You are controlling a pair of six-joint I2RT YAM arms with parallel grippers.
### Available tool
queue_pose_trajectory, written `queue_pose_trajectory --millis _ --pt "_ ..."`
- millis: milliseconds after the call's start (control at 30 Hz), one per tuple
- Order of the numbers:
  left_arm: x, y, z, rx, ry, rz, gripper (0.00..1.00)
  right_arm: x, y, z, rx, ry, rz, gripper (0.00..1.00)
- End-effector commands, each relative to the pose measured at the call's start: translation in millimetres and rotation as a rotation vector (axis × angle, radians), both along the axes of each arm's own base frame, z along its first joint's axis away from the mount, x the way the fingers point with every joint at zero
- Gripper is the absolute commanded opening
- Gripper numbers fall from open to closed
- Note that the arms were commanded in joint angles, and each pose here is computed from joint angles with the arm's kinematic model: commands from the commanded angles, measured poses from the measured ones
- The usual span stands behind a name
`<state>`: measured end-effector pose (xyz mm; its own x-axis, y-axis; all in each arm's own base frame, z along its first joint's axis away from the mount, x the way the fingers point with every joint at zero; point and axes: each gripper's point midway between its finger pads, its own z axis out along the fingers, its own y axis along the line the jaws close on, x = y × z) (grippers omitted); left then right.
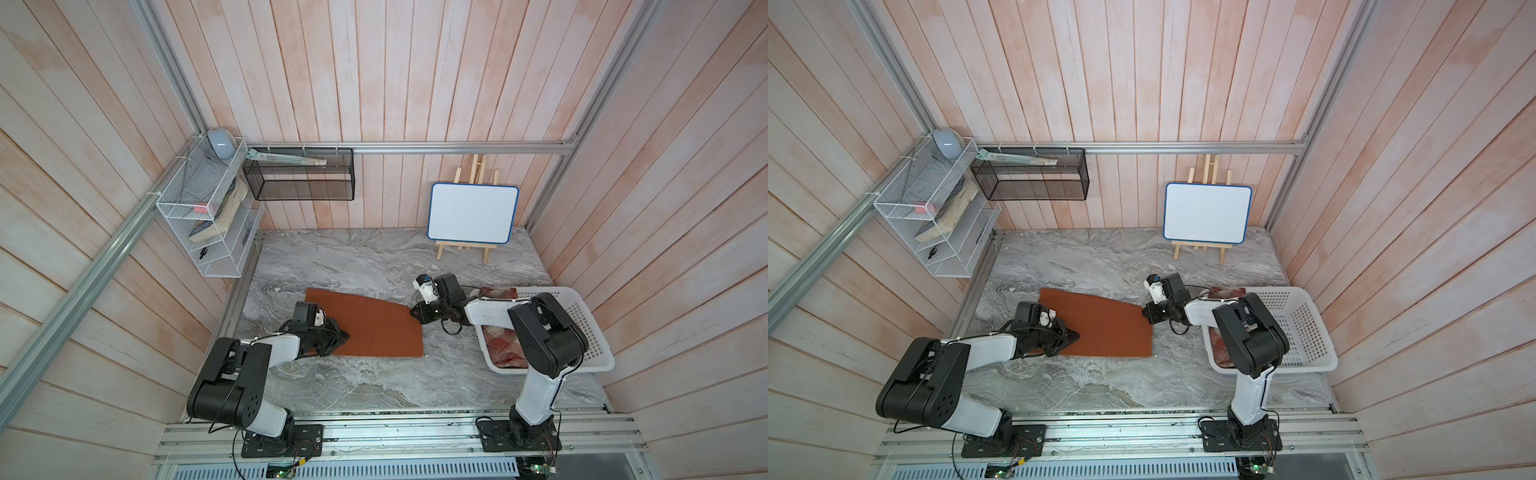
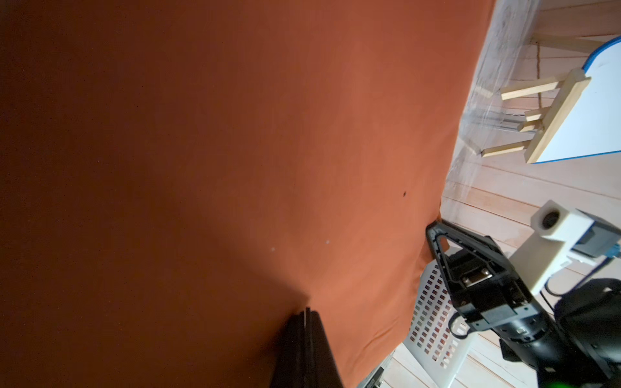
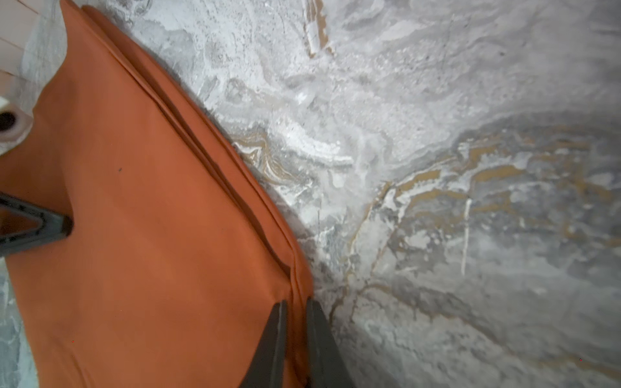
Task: Roll up the skirts
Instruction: Roll the skirt at the center of the board.
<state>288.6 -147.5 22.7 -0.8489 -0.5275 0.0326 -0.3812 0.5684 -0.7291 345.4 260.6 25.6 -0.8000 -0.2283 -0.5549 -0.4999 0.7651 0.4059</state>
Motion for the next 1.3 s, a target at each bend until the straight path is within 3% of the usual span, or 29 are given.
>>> queue_pose_trajectory --millis 0,200,333,567,633,800,900,1000,1133,1267 --pt "7 9 -4 0.063 -0.011 -0.035 0.00 -17 -21 -7 -0.067 0.053 -0.059 0.07" --pt "23 9 6 0.068 -0.041 -0.051 0.00 -33 -21 16 0.018 0.091 -0.138 0.04" --pt "27 -1 13 0.061 -0.054 -0.086 0.00 -39 -5 22 -0.005 0.107 -0.147 0.02" --pt "18 -53 51 0.068 -0.128 -0.183 0.00 -38 7 28 -0.016 0.123 -0.167 0.05" --pt "12 -77 58 0.030 -0.148 -0.209 0.00 -35 5 32 -0.011 0.110 -0.193 0.14" --pt "0 -130 66 -0.093 -0.198 -0.242 0.00 -39 10 23 -0.009 0.141 -0.169 0.15" --pt "-11 -149 60 -0.084 -0.191 -0.296 0.00 -43 9 14 -0.026 0.157 -0.143 0.26" --pt "-15 -152 45 -0.023 -0.162 -0.310 0.00 -46 2 10 -0.057 0.135 -0.134 0.34" --pt "-20 -157 26 -0.032 -0.112 -0.324 0.00 -45 -13 1 -0.128 0.116 -0.157 0.46" --pt "-27 -161 9 -0.037 -0.062 -0.336 0.00 -43 -32 -12 -0.218 0.101 -0.189 0.47"
